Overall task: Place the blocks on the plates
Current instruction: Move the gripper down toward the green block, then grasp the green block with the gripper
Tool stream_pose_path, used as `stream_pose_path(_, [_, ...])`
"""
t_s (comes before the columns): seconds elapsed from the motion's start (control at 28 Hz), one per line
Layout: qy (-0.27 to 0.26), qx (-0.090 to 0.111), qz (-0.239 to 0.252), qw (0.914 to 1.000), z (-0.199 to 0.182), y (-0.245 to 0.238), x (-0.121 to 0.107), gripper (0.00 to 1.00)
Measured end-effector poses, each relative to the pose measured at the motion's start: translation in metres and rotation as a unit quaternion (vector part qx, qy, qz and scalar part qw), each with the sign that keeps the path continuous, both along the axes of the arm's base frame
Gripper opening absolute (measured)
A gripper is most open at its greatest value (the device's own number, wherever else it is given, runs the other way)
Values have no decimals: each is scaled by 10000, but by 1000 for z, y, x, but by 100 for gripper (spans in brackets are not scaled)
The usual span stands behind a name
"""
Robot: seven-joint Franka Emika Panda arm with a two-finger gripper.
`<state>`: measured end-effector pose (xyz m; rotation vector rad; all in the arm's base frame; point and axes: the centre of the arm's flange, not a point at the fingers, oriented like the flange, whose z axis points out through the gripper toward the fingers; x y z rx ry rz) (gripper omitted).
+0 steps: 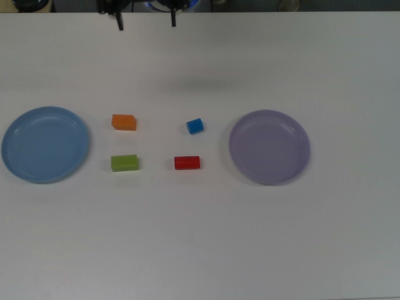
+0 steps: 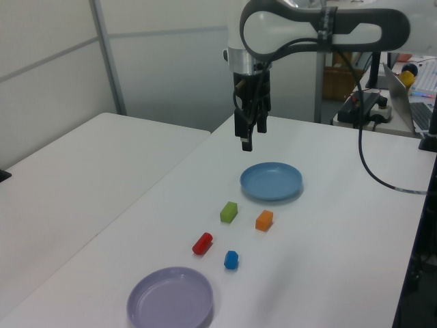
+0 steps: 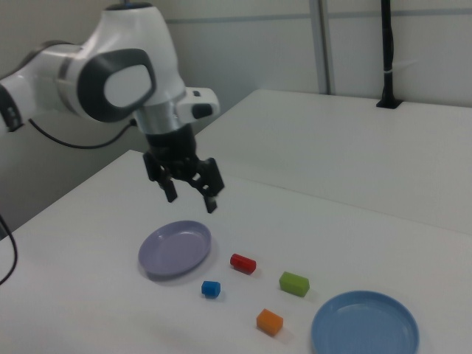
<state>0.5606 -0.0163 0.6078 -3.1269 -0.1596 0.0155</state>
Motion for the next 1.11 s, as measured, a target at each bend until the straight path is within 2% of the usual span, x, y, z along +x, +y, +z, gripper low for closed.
stream_pose_path(0.21, [58, 13, 1, 10000, -39, -18, 26, 100])
stream_pose_path(0.5, [-15, 10, -179, 9998, -118, -50, 71, 100])
stream_pose_path(0.61, [-3, -5, -210, 9998, -143, -61, 81, 100])
stream_pose_path(0.82, [139, -187, 21, 9997, -197, -72, 96, 100])
stream_pose_path(1.11, [121, -196, 376, 9990, -257, -74, 113, 100])
